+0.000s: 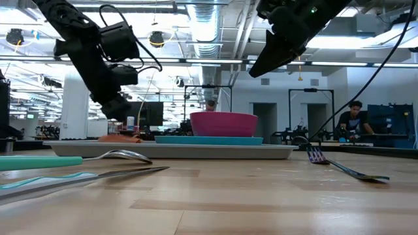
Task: Set up tray
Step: Put the brown napkin on the gray tray
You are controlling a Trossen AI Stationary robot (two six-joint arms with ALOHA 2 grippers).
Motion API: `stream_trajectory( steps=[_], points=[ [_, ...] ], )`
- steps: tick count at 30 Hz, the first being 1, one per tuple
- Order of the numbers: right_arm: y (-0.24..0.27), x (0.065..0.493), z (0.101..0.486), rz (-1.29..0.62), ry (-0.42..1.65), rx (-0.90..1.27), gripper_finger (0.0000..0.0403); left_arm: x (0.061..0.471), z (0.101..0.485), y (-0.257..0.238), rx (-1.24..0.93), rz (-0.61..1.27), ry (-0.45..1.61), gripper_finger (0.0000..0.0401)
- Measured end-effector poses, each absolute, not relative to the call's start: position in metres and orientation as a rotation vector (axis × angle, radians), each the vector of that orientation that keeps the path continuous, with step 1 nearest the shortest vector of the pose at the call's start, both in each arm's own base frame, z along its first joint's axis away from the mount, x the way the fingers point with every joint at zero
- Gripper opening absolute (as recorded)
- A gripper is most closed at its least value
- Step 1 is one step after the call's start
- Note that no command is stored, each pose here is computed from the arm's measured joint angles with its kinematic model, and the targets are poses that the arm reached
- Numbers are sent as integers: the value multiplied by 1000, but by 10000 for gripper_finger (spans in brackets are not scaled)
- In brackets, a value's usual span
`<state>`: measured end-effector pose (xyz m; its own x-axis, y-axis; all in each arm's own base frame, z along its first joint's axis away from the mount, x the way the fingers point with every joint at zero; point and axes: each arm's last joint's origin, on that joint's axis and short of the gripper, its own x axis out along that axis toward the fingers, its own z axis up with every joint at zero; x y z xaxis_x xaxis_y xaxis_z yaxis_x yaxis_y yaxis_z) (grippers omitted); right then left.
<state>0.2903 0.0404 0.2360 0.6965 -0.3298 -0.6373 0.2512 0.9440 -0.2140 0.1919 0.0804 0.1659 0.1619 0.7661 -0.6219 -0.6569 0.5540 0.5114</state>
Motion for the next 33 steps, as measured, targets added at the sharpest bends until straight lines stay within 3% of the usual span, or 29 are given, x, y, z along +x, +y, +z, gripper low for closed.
stream_trajectory(
  steps=[6, 12, 16, 22, 27, 33],
  points=[
    [40, 290, 236, -325, 732, -113, 127, 192, 163, 81, 89, 925, 1007, 124],
    [40, 290, 236, -325, 732, -113, 127, 207, 171, 83, -48, 877, 831, 121],
    [40, 290, 236, -325, 731, -113, 127, 212, 158, 84, -106, 873, 861, 90],
    [41, 290, 236, -327, 730, -108, 127, 219, 123, 87, -124, 929, 980, 8],
    [41, 290, 236, -328, 729, -99, 127, 225, 112, 90, -156, 937, 969, 2],
    [41, 290, 236, -326, 730, -111, 127, 231, 114, 77, -98, 797, 994, 0]
  ],
)
